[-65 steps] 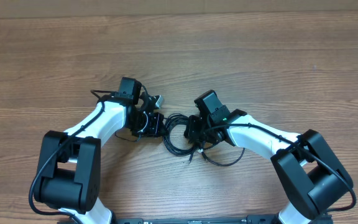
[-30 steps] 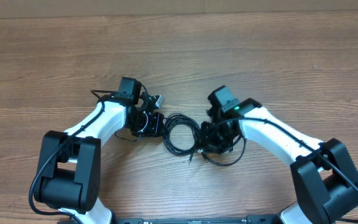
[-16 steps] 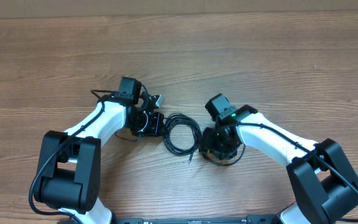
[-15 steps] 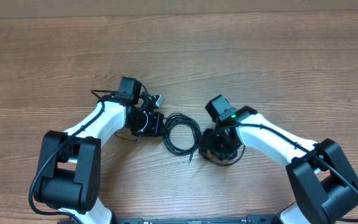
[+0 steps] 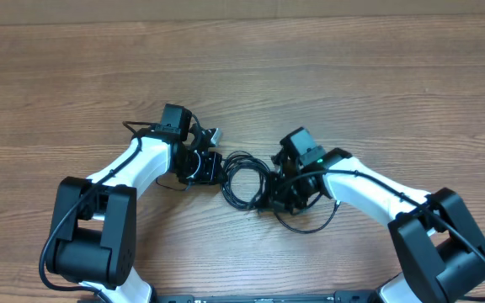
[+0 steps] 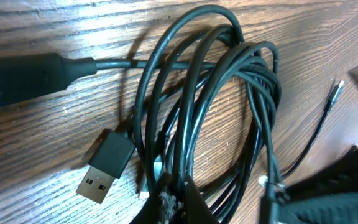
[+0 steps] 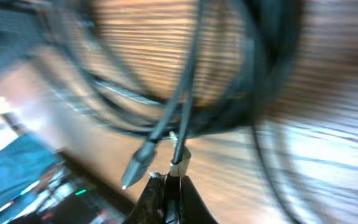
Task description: Untangle cables
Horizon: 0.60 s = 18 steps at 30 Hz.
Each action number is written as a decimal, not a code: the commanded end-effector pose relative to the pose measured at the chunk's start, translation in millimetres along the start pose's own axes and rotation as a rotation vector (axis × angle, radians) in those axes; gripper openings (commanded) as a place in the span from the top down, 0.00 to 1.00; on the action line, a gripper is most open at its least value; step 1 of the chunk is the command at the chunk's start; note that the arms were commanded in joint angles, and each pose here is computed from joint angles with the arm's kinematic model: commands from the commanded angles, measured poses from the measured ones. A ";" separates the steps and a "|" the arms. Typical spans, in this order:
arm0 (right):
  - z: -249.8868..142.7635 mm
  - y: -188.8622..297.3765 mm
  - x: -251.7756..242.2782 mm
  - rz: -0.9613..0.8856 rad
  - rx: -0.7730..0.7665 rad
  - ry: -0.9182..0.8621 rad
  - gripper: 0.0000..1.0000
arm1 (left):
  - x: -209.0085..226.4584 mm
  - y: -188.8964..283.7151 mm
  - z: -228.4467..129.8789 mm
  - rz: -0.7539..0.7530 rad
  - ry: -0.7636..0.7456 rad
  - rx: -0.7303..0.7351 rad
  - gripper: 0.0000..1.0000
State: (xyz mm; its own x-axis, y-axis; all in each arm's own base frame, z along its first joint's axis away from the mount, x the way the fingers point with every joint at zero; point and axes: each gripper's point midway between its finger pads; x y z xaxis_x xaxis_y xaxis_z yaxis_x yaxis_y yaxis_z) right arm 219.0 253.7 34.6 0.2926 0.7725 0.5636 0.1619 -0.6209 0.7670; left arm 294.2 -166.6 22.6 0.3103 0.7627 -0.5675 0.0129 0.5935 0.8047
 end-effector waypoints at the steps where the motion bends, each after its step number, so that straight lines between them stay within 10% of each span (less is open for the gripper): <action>1: 8.6 21.7 42.0 0.160 0.027 0.020 0.96 | -1.4 -5.4 -5.7 -0.027 -0.010 0.020 0.96; 18: 60.4 0.4 16.2 -0.131 -0.433 -0.095 0.96 | -1.8 -5.5 -5.8 -0.027 -0.010 0.020 0.96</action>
State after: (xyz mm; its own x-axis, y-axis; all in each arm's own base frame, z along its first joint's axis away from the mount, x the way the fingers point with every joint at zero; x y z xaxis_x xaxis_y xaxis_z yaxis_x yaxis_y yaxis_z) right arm 263.2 273.3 37.8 0.3395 0.7860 0.5167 -0.0866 -0.5209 0.8492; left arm 294.2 -166.6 22.6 0.3103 0.7627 -0.5675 0.0129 0.5935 0.8047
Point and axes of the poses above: each gripper's point midway between its finger pads, its own y axis back along the fingers, its own x axis along the line the jaws close on, z = x × y, and after that the axes turned 9 degrees about -y, right-handed
